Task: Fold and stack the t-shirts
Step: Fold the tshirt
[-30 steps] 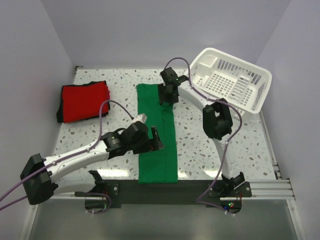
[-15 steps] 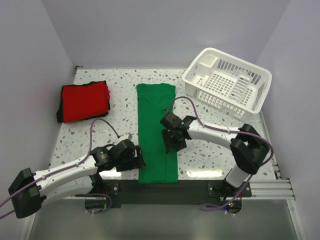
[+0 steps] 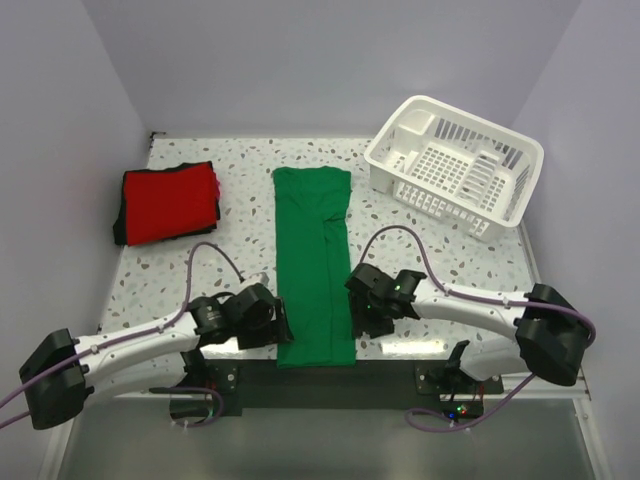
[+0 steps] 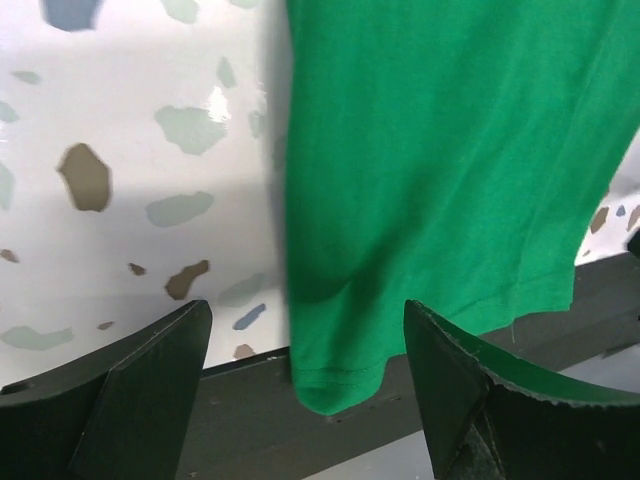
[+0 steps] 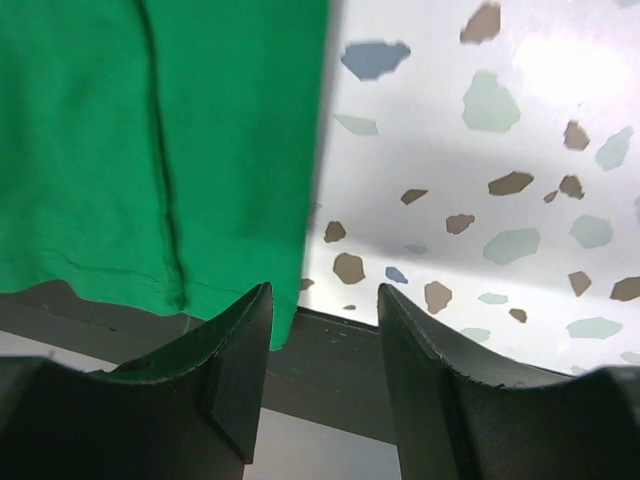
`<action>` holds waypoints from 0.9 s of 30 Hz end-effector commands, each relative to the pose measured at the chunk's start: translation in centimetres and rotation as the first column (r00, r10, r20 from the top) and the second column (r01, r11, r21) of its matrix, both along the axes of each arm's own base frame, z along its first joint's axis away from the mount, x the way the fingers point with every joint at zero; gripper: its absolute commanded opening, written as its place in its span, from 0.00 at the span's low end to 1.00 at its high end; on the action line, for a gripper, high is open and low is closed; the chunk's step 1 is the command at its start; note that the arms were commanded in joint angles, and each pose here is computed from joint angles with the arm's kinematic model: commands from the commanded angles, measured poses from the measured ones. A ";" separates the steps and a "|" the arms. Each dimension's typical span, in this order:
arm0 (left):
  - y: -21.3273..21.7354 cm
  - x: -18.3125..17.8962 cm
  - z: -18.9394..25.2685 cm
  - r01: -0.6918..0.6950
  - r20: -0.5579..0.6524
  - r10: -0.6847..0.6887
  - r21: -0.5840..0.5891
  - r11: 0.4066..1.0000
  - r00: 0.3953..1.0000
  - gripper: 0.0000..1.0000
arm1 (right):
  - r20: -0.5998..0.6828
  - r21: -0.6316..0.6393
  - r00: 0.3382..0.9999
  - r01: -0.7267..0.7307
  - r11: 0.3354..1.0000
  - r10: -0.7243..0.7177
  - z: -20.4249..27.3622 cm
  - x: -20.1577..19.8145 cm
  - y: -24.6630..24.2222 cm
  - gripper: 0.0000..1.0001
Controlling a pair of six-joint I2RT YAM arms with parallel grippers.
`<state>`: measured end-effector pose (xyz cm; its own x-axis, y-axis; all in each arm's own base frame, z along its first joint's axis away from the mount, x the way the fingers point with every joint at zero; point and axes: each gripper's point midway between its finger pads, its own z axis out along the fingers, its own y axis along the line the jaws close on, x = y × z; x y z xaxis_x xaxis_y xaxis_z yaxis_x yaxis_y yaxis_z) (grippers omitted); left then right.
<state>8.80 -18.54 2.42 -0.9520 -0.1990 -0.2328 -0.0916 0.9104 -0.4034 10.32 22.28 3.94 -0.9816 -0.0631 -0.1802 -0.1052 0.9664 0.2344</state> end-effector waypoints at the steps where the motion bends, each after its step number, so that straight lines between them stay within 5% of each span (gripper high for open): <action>1: 0.0 -1.0 -0.8 -0.012 -0.038 0.012 0.011 1.000 0.999 0.82 | -0.027 0.046 0.999 0.028 0.999 -0.026 -0.1 -1.3 0.7 0.50; 27: -2.3 -3.1 2.5 -0.013 -0.025 0.011 -0.065 0.998 1.000 0.79 | -0.093 0.080 0.995 -0.028 0.996 0.035 -1.0 -4.3 0.5 0.51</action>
<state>5.28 -19.90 3.39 -0.9614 -0.2035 -0.1849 -0.1040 0.8917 -0.4406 6.33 22.00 2.41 -0.9921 -0.0842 -0.0930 -0.1075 0.9529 0.2836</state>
